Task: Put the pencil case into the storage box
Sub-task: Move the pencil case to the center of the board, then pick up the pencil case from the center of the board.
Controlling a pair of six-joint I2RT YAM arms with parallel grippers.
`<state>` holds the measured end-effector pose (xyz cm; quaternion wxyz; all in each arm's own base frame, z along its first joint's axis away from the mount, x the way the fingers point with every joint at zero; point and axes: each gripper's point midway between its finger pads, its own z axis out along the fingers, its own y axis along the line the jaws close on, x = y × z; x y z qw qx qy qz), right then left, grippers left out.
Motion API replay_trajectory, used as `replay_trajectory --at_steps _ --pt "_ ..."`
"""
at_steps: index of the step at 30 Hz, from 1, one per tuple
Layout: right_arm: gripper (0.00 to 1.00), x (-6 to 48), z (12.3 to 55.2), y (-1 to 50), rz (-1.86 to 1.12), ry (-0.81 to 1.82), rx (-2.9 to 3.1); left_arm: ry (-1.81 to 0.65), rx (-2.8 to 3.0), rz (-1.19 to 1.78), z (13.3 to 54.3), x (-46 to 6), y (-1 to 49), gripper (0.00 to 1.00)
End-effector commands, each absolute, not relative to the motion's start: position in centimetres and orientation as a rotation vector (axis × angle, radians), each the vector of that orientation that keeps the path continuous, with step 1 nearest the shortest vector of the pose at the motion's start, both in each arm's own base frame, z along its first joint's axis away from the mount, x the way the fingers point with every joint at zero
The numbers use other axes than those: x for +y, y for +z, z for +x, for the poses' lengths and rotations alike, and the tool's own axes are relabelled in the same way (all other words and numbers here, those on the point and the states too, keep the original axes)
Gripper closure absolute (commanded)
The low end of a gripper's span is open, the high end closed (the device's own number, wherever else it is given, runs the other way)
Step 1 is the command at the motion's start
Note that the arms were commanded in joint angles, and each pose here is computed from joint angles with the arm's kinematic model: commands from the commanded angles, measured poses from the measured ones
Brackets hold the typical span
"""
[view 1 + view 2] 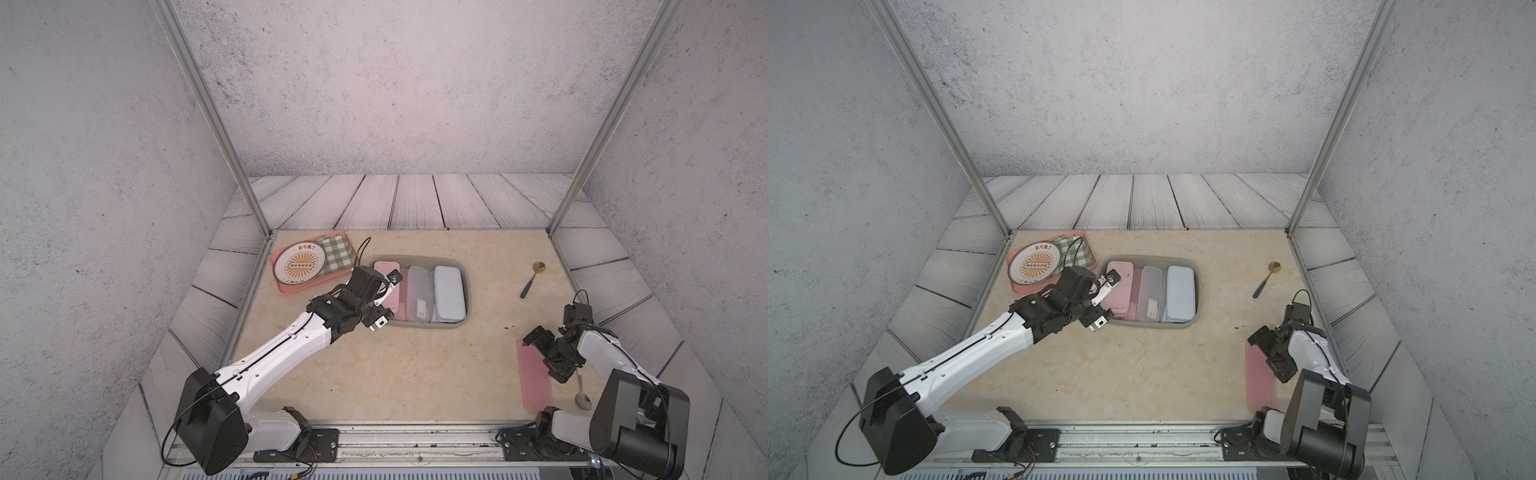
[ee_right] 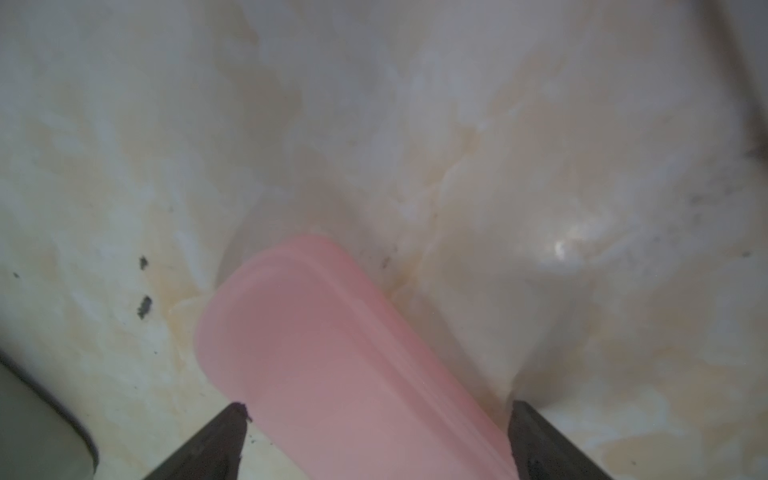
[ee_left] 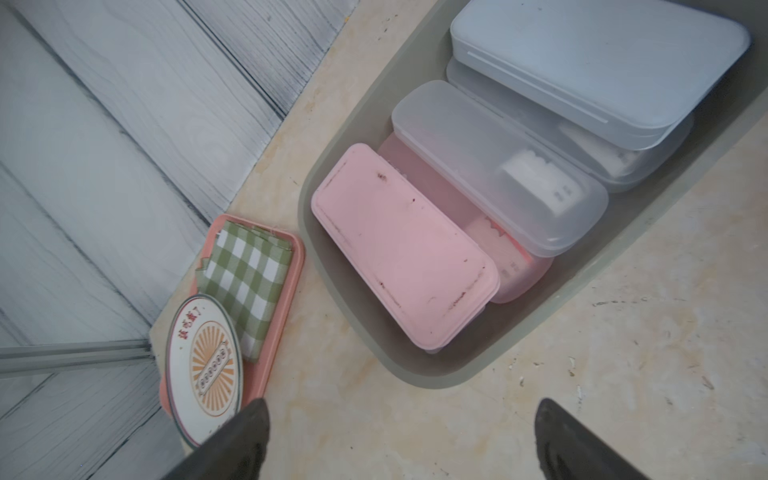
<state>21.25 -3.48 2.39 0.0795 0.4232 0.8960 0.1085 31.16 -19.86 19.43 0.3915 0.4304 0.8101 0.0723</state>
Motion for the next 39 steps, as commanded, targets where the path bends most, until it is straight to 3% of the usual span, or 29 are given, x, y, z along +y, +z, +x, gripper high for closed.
replay_trajectory --at_steps 1,5,12,17,22,27,32,39 --pt "0.01 -1.1 19.9 2.1 1.26 0.442 2.708 0.298 1.968 1.088 31.8 -19.3 21.0 0.0" --pt "0.01 2.2 20.4 2.4 1.243 0.563 2.689 0.288 1.967 1.092 31.4 -19.3 21.2 0.0" --pt "0.01 8.2 22.4 3.9 1.113 0.547 2.726 0.263 1.991 1.087 31.1 -19.6 20.5 0.0" --pt "0.01 6.7 21.3 6.4 0.927 0.203 2.826 0.195 2.022 1.065 30.6 -20.0 20.1 0.0" --pt "0.01 6.0 19.6 6.9 0.782 0.139 2.893 0.136 2.048 1.036 30.3 -20.4 20.0 0.0" --pt "0.01 7.6 18.4 6.1 1.067 0.238 2.884 0.098 2.083 1.01 30.1 -20.5 19.4 0.0" --pt "0.01 9.8 20.5 6.9 1.08 0.282 2.816 0.021 2.123 0.989 29.6 -20.9 18.7 0.0" --pt "0.01 9.7 19.6 4.5 1.094 0.047 2.907 0.013 2.129 0.984 29.6 -20.8 18.5 0.0"
